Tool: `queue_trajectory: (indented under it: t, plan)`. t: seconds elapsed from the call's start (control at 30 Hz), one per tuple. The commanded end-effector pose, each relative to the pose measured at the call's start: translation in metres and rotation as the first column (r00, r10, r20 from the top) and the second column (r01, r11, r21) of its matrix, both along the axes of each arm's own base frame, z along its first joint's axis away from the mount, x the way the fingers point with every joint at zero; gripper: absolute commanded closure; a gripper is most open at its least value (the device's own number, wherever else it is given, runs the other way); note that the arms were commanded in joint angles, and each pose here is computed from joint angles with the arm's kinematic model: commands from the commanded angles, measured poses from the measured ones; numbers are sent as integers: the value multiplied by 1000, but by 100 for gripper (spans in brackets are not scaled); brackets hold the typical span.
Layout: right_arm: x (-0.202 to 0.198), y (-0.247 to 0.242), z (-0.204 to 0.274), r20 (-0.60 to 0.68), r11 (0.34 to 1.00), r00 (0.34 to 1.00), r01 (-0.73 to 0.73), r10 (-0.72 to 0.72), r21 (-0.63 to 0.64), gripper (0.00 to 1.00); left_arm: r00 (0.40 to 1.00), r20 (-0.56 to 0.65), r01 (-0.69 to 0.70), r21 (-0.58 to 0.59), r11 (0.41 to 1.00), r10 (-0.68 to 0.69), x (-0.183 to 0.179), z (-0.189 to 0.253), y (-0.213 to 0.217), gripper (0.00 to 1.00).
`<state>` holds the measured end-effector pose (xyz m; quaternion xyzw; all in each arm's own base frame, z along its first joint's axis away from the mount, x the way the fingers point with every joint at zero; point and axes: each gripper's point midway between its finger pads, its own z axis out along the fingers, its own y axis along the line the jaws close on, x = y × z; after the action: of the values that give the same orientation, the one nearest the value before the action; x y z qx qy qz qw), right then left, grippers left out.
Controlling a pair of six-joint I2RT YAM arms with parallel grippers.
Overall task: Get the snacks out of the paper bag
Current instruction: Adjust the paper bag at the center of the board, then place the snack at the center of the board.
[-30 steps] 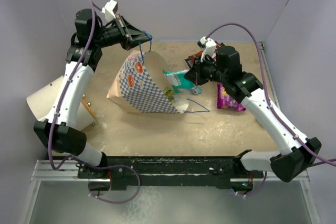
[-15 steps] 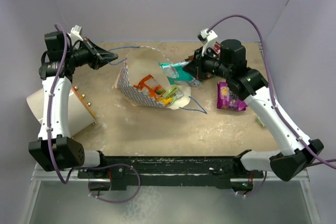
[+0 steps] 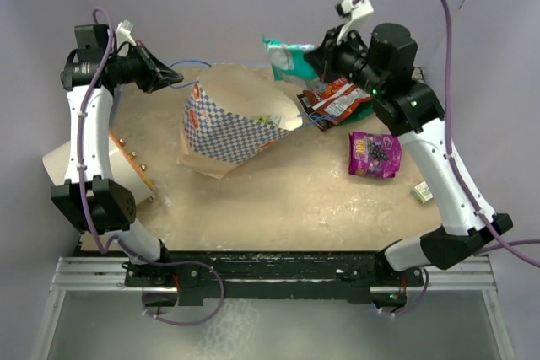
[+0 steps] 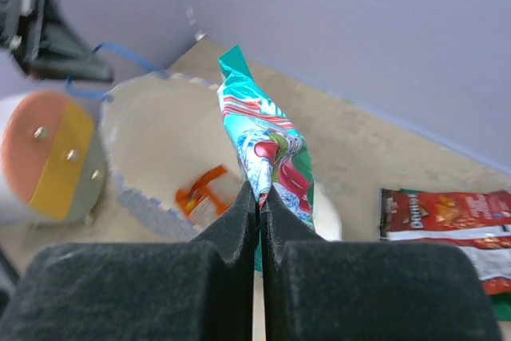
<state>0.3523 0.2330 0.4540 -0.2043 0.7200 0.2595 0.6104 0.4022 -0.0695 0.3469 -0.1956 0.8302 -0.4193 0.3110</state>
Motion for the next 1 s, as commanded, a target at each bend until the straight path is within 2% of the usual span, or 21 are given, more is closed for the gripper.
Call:
queue_trajectory:
  t: [0.0,0.1,0.33,0.43,0.63,0.7,0.8,0.9,0.97]
  plan:
    - [56,-54,19,-14,962,966,257,-257,93,100,1000,18,11,115,993,-13,11,-5,13,100]
    - [95,-89,-8,-140,921,933,352,-331,167,100,1000,13,21,117,993,-22,15,-8,14,100]
    - [170,-128,-61,-286,857,896,420,-339,300,100,999,-18,53,113,992,-52,17,-21,12,100]
    - [191,-131,-78,-354,831,891,412,-282,374,100,997,-14,73,95,993,-72,16,-21,9,100]
    - [205,-114,-72,-376,795,920,311,-114,521,100,997,-1,80,111,991,-80,10,-19,9,100]
    - [207,-120,-79,-408,757,907,340,-107,557,100,996,4,85,103,991,-86,9,-17,7,100]
    - [208,-146,-119,-502,680,851,461,-156,570,100,995,25,98,100,990,-101,7,-12,2,100]
    - [205,-177,-191,-608,630,762,590,-226,505,100,992,38,120,93,988,-124,3,-10,-5,100]
    - [200,-192,-243,-677,644,691,643,-253,415,77,991,41,127,88,988,-131,0,-9,-8,100]
